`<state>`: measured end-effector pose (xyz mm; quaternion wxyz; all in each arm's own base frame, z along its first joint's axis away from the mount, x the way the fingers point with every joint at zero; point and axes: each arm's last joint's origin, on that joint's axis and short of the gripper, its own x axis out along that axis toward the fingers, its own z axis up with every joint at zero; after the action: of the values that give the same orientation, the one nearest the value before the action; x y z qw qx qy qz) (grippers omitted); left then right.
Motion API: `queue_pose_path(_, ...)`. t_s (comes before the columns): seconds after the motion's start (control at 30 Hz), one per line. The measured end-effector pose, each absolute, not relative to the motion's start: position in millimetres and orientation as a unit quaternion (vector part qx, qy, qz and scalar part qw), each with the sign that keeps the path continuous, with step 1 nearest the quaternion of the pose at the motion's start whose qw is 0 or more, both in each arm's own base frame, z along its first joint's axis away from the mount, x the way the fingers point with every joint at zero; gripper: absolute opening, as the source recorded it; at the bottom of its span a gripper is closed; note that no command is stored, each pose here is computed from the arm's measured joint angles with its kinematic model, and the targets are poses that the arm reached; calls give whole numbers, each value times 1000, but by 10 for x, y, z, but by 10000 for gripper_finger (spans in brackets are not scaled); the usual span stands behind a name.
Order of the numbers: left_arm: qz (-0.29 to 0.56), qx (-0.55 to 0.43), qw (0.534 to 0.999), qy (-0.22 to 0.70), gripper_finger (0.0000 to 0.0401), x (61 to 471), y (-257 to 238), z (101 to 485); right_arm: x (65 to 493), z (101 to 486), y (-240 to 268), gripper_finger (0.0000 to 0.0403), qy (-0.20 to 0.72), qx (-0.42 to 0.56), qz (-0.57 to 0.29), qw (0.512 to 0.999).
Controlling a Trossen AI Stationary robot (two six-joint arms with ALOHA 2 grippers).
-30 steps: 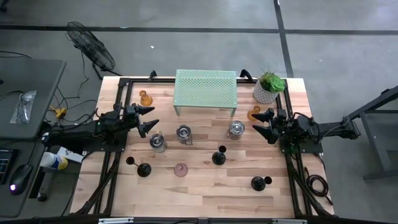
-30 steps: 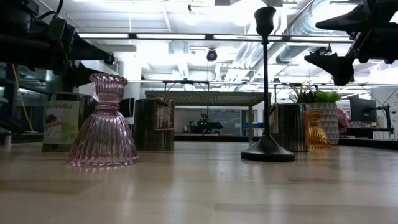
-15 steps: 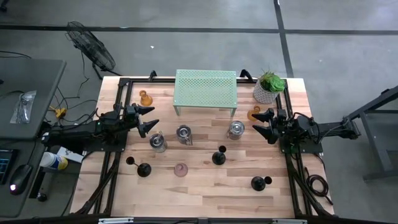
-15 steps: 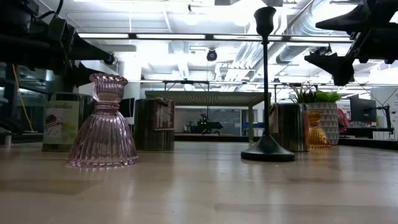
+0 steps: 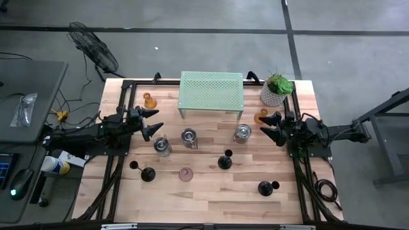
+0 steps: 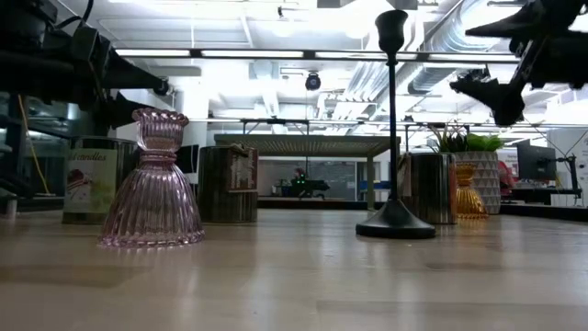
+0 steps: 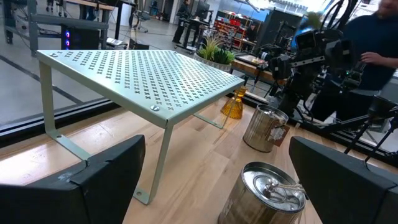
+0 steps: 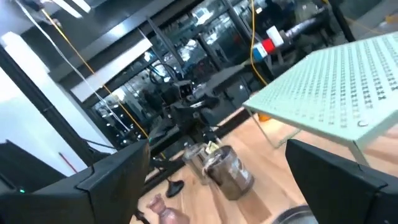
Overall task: Pick & Place candle stick holders
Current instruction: Put the right yellow candle holder on the shelf
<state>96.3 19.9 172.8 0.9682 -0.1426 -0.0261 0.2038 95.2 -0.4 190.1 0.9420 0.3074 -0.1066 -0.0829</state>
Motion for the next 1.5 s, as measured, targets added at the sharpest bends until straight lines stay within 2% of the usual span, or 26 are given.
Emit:
queue_pose_path(0.5,204,-143,968,-26,391,964,199,1728,1008,2582,23,368,-78,307,-50,947)
queue_pose_path(0.6,204,-143,968,-26,391,964,199,1728,1072,2662,16,368,-48,301,-84,949)
queue_pose_path(0.73,204,-143,968,-26,391,964,199,1728,1131,2783,-17,368,3,294,-172,940)
queue_pose_path(0.97,204,-143,968,-26,391,964,199,1728,1217,2921,-89,368,69,313,-317,893)
queue_pose_path(1.13,204,-143,968,-26,391,964,199,1728,1220,2837,-178,368,103,377,-400,829)
queue_pose_path(1.37,204,-143,968,-26,391,963,199,1728,1094,2612,-209,368,162,456,-488,726)
queue_pose_path(1.5,204,-143,968,-26,391,963,199,1728,1091,2556,-208,368,187,448,-510,710)
